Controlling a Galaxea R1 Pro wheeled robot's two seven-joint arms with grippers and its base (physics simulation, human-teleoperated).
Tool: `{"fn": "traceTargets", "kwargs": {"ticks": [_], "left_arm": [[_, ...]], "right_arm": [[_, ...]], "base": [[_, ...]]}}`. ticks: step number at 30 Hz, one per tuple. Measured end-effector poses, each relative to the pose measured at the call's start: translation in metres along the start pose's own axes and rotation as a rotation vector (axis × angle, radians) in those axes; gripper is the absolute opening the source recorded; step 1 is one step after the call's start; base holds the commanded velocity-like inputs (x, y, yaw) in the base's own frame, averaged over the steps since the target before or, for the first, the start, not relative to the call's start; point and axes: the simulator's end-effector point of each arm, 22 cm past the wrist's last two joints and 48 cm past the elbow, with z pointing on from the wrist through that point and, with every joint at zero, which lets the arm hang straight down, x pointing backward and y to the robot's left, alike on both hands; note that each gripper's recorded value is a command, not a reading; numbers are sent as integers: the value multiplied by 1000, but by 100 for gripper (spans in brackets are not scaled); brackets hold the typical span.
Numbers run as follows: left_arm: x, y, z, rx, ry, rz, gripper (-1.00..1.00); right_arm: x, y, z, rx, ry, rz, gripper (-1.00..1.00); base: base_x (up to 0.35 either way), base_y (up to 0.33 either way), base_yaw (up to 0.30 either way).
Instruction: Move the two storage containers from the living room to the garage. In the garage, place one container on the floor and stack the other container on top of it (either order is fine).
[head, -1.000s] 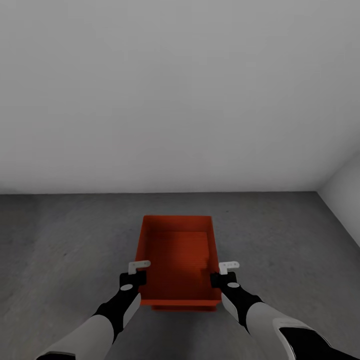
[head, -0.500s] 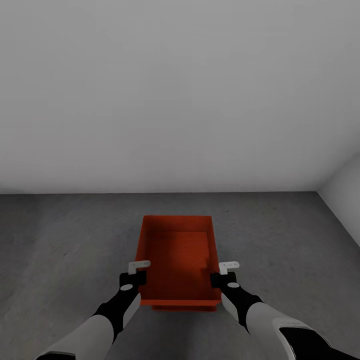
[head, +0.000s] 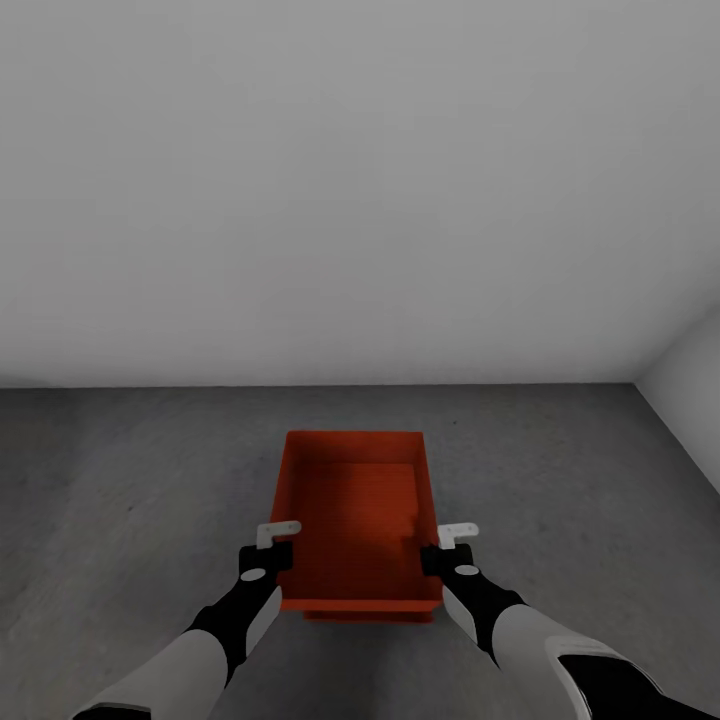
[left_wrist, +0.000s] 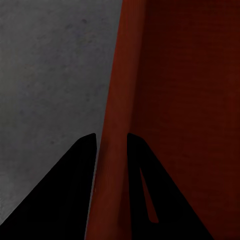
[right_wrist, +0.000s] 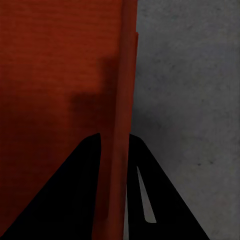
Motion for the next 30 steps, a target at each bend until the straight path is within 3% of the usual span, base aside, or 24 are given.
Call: {"fn": "traceTargets", "kwargs": {"ticks": [30], "left_arm": [[0, 0, 0, 1, -1, 1, -100]], "right_arm": [[0, 0, 0, 1, -1, 1, -100]], "base": [[0, -51, 0]]}}
